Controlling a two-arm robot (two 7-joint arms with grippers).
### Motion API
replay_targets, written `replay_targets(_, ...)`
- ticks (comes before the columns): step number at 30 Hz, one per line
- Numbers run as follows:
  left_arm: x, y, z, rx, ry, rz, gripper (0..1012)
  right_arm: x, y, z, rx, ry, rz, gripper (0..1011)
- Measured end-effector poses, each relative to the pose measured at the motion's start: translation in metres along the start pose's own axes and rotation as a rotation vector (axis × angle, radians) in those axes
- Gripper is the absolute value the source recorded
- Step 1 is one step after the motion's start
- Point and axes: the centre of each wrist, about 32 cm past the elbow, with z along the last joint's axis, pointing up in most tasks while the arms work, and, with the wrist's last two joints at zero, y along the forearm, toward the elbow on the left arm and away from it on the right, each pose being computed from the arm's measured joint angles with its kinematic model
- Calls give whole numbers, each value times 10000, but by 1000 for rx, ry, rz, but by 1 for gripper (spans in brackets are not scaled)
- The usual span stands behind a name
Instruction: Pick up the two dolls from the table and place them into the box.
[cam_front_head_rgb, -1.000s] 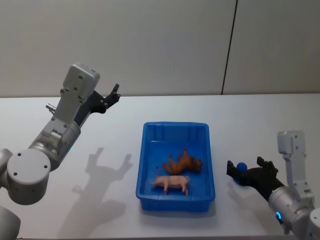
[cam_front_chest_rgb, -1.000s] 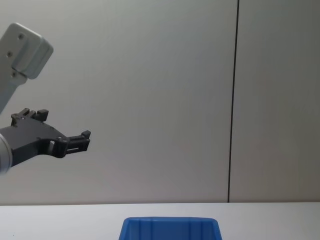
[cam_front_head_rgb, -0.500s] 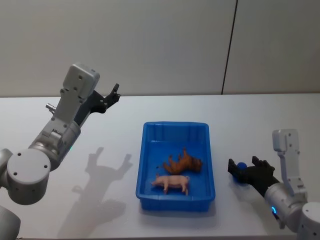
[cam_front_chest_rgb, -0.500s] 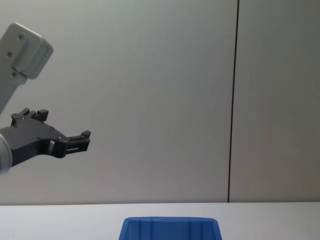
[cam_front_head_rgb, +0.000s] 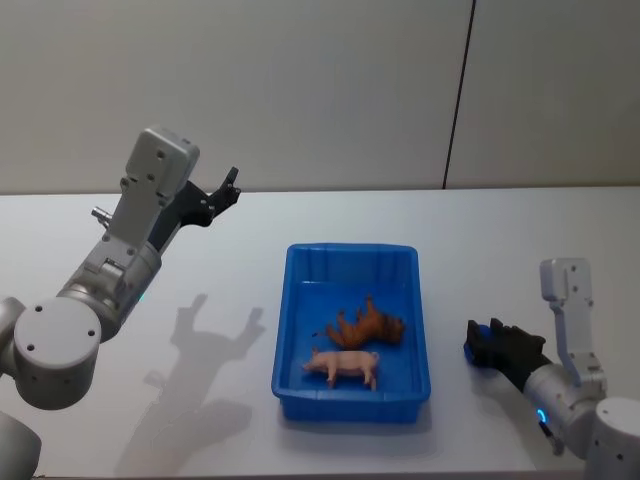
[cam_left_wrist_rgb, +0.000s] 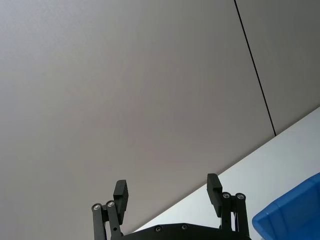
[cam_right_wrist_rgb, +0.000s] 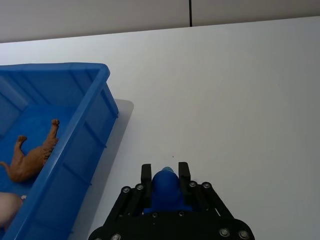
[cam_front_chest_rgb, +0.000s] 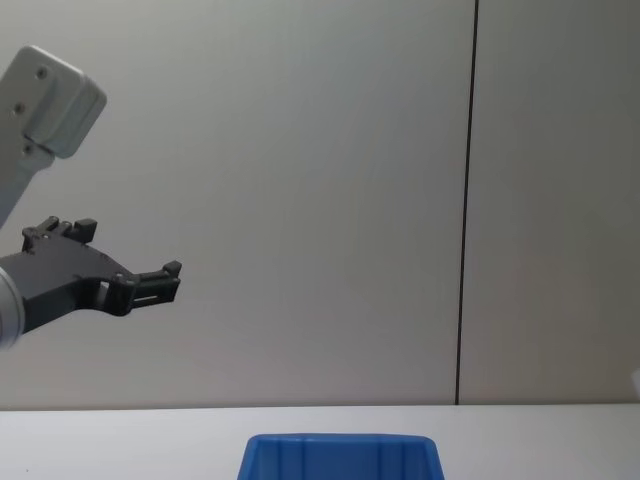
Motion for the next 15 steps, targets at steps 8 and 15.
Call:
replay_targets(8,0,0,0,0,0,0,1001,-23,24,28,4,11,13,228)
replay_targets(15,0,0,0,0,0,0,1001,-95,12,140,59,-2,56,186)
